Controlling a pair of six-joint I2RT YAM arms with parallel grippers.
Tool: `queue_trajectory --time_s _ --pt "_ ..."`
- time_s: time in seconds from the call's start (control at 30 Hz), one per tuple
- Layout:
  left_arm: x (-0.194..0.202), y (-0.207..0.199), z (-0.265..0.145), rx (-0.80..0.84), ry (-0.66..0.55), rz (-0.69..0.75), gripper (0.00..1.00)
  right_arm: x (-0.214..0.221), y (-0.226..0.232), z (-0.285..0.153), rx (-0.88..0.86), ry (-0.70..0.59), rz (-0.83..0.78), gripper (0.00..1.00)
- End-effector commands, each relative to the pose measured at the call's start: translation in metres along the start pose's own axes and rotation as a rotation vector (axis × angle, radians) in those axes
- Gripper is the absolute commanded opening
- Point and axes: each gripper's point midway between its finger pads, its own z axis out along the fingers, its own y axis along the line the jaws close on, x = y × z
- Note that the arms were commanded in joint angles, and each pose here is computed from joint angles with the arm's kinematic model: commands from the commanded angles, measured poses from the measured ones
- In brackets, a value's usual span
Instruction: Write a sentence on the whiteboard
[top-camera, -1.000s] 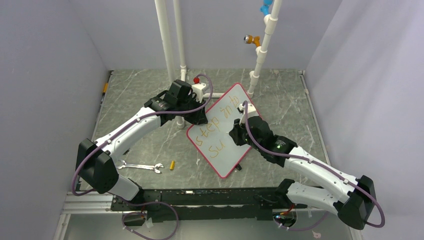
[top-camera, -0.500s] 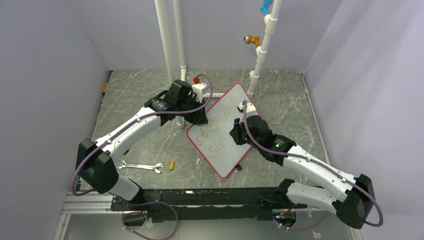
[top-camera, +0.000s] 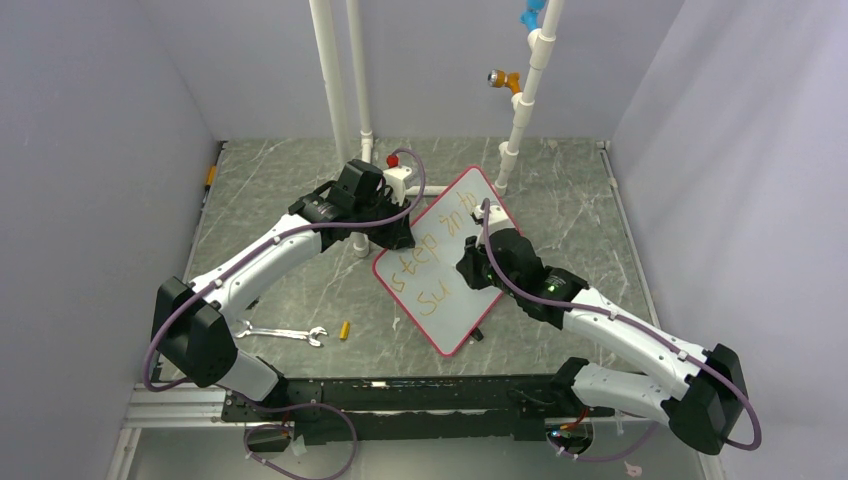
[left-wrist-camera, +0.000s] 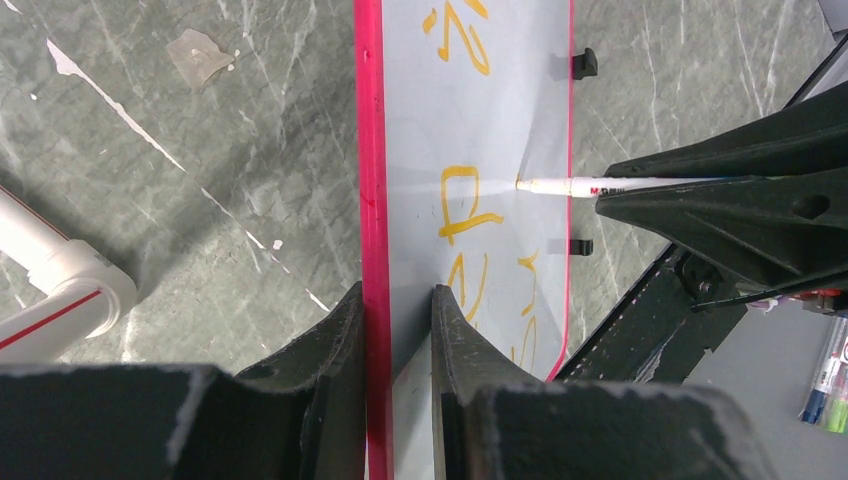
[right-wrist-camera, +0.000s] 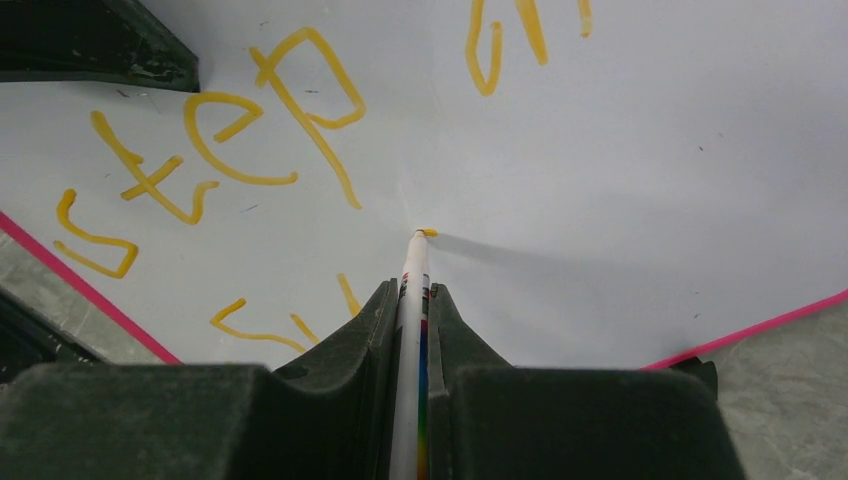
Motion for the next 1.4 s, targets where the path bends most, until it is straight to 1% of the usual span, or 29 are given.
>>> queue_trajectory --time_s 0.0,0.47,0.87,1.17,1.37 --pt "-0.015 0.018 -0.009 -0.108 -0.047 0.129 0.00 -0.008 0.019 0.000 -0.095 -0.021 0.003 0.00" --pt "-0.015 0.018 -0.008 -0.109 -0.045 0.129 0.00 0.024 0.017 -0.005 -0.123 0.055 0.021 0.00" --pt "-0.015 0.018 -0.008 -0.111 -0.045 0.131 0.00 0.045 0.000 -0.009 -0.054 0.090 0.044 0.00" --pt "-0.015 0.019 -0.009 -0.113 -0.046 0.130 0.00 0.042 -0.008 -0.009 -0.003 0.083 0.044 0.00" --pt "-0.015 0.018 -0.008 -0.109 -0.045 0.128 0.00 0.025 -0.015 -0.010 0.052 0.047 0.027 0.00"
